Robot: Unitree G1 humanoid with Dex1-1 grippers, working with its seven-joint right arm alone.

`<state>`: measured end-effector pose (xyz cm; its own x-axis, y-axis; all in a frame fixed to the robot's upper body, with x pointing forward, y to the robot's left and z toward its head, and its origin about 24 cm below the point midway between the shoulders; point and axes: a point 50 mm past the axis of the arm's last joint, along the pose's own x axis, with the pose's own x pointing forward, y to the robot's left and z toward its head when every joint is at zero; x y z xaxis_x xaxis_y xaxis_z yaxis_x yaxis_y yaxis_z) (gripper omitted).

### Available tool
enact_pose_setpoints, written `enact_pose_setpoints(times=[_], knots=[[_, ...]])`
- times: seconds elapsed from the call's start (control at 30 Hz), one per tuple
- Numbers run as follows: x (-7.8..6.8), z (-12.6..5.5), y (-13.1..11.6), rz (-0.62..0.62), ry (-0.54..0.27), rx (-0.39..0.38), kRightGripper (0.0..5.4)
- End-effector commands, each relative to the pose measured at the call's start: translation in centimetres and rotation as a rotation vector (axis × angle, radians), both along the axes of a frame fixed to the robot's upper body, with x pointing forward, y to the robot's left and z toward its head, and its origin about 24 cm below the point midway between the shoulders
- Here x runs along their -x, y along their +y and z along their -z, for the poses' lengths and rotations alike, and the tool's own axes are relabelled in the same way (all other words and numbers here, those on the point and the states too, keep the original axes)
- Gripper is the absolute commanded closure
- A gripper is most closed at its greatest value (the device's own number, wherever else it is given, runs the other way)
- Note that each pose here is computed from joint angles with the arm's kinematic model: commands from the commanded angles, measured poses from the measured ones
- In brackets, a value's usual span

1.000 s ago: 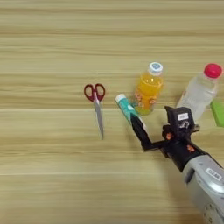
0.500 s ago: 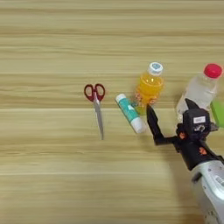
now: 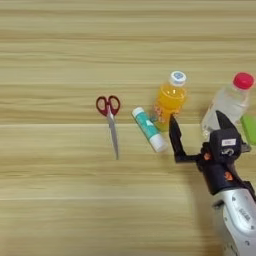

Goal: Move the objects on the table

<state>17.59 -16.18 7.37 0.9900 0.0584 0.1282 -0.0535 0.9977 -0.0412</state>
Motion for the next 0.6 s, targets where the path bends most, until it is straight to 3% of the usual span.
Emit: enact_pose_setpoints(times=[0.03, 0.6], knots=[[-0.43, -1.19, 0.09, 0.015, -0.091, -0.019, 0.04], [-0.69, -0.70, -0.14, 0.053, -0.081, -0.015, 0.04]])
